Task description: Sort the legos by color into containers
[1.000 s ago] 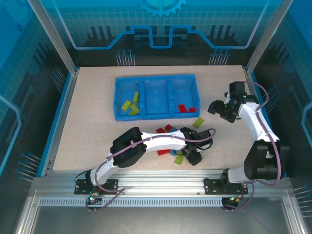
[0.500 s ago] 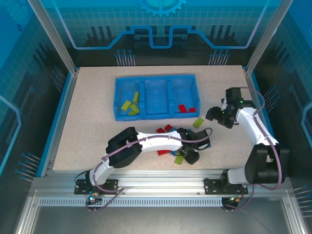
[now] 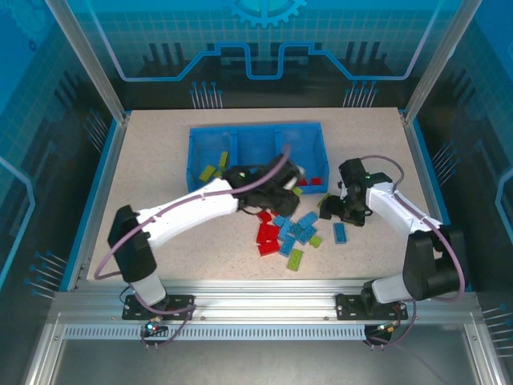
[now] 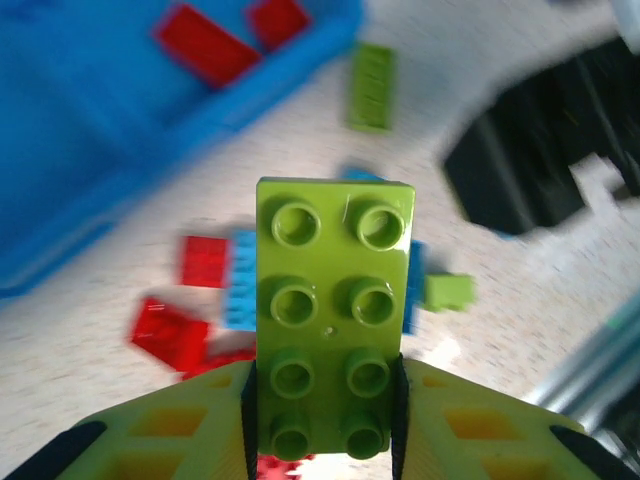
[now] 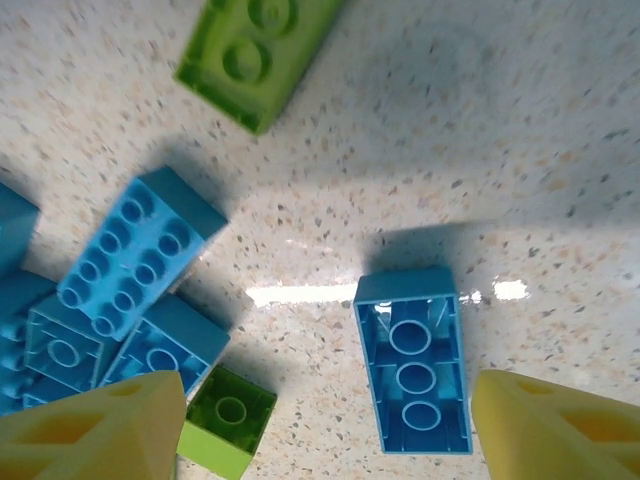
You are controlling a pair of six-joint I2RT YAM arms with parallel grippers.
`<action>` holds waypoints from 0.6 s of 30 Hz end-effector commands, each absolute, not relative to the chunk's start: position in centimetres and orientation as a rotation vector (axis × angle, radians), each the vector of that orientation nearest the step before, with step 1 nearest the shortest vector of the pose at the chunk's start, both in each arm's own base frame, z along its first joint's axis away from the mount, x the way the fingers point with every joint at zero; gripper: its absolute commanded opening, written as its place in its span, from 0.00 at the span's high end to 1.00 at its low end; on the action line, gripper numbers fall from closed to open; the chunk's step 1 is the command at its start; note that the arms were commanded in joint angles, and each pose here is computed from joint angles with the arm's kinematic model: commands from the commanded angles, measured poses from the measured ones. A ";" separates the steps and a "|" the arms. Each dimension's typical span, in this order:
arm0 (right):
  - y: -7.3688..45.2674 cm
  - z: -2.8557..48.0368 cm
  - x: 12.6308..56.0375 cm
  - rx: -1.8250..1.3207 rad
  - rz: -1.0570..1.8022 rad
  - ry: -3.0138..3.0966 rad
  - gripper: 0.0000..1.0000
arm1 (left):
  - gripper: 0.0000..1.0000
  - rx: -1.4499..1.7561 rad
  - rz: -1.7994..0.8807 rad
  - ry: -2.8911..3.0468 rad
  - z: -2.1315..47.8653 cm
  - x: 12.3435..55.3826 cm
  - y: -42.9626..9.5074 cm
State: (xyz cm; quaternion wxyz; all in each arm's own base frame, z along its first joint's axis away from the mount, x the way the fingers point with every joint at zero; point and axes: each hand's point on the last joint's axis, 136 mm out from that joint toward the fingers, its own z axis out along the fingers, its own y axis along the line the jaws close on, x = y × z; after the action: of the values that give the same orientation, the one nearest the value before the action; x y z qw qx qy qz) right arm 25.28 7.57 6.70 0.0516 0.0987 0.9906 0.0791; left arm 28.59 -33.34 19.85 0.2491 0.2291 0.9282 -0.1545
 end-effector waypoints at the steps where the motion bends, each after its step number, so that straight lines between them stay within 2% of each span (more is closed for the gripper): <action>1: 7.3 4.8 23.1 0.303 0.138 3.118 0.23 | 0.63 0.379 -0.365 2.555 20.8 31.7 -27.2; 8: 6.9 2.4 21.5 0.355 0.082 3.178 0.24 | 0.62 -0.011 -0.332 2.547 21.8 37.2 -17.3; 18: 6.7 1.1 20.4 0.330 0.046 3.218 0.27 | 0.63 -0.233 -0.391 2.687 15.4 40.0 -14.6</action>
State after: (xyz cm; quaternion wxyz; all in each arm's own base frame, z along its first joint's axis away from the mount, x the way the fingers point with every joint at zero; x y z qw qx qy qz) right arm 21.23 6.59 1.64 -0.0354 0.1052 0.9936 0.0216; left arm 40.21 -14.10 17.53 0.2394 -0.0672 0.9609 -0.1220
